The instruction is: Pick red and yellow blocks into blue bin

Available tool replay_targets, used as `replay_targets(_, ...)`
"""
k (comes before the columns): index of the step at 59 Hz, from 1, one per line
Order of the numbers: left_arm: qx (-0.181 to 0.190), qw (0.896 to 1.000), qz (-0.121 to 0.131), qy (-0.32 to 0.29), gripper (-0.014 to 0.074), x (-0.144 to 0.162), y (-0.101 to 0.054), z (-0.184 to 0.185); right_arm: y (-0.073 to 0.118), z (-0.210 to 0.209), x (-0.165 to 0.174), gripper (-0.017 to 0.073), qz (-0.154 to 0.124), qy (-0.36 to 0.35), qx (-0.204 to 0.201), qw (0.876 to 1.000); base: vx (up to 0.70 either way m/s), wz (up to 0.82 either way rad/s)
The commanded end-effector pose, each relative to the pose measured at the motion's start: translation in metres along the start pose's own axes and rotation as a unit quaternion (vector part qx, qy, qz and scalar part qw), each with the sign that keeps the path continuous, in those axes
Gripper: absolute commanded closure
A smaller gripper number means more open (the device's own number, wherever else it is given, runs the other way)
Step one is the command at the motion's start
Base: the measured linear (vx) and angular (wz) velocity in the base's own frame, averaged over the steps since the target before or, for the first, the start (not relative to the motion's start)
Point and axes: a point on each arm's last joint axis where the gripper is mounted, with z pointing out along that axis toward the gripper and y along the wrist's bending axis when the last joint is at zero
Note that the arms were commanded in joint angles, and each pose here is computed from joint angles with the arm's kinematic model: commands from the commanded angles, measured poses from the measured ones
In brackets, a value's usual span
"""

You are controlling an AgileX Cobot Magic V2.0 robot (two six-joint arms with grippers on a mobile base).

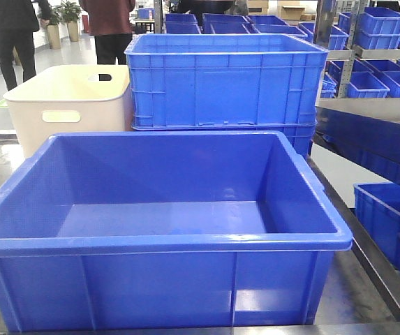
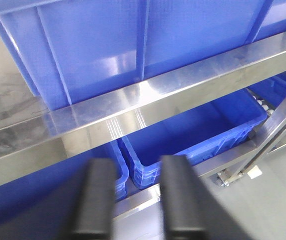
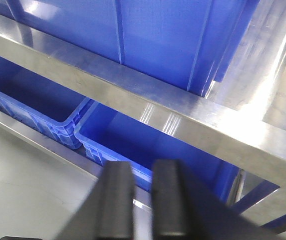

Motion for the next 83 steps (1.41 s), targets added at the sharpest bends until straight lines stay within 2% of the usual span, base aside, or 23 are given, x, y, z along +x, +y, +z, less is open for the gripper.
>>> replay_targets(1, 0.003, 0.999, -0.004, -0.047, 0.0405, -0.013, -0.001, -0.005, -0.001, -0.006, -0.013, 0.0498, -0.005, -0.046, 0.007, 0.999, 0.00, 0.00)
replay_targets(6, 0.003, 0.999, -0.004, -0.047, 0.0479, -0.013, -0.001, -0.005, -0.001, -0.006, -0.013, 0.0575, -0.005, -0.046, 0.007, 0.999, 0.00, 0.00)
replay_targets(20, 0.004, 0.999, -0.006, -0.046, 0.0601, -0.012, -0.001, -0.005, -0.001, -0.006, -0.014, 0.0572, -0.005, -0.051, 0.009, 0.999, 0.00, 0.00)
replay_targets(60, 0.004, 0.999, -0.006, -0.039, 0.0600, -0.011, -0.001, -0.005, -0.001, -0.006, -0.014, 0.0569, -0.005, -0.051, 0.009, 0.999, 0.00, 0.00)
replay_targets(66, 0.002, 0.998, -0.001, -0.064, 0.0600, -0.008, -0.002, -0.015, -0.001, -0.006, -0.014, 0.0569, -0.005, -0.051, 0.008, 0.999, 0.00, 0.00)
replay_targets(69, -0.018, 0.995, 0.026, -0.092, 0.0600, -0.005, 0.000, -0.023, -0.001, -0.006, -0.014, 0.0569, -0.005, -0.051, 0.009, 0.999, 0.00, 0.00)
replay_targets(71, -0.030, 0.992, 0.032, -0.119, 0.0600, -0.003, 0.001, -0.027, -0.001, -0.006, -0.014, 0.0569, -0.005, -0.051, 0.009, 0.999, 0.00, 0.00)
replay_targets(77, -0.076, 0.975, 0.029, -0.207, 0.0600, 0.010, 0.005, -0.030, -0.001, -0.006, -0.014, 0.0569, -0.005, -0.051, 0.009, 0.999, 0.00, 0.00)
replay_targets(83, -0.129, 0.952, 0.020, -0.278, 0.0600, 0.034, 0.012, -0.018, -0.001, -0.006, -0.014, 0.0569, -0.005, -0.049, 0.008, 0.999, 0.00, 0.00)
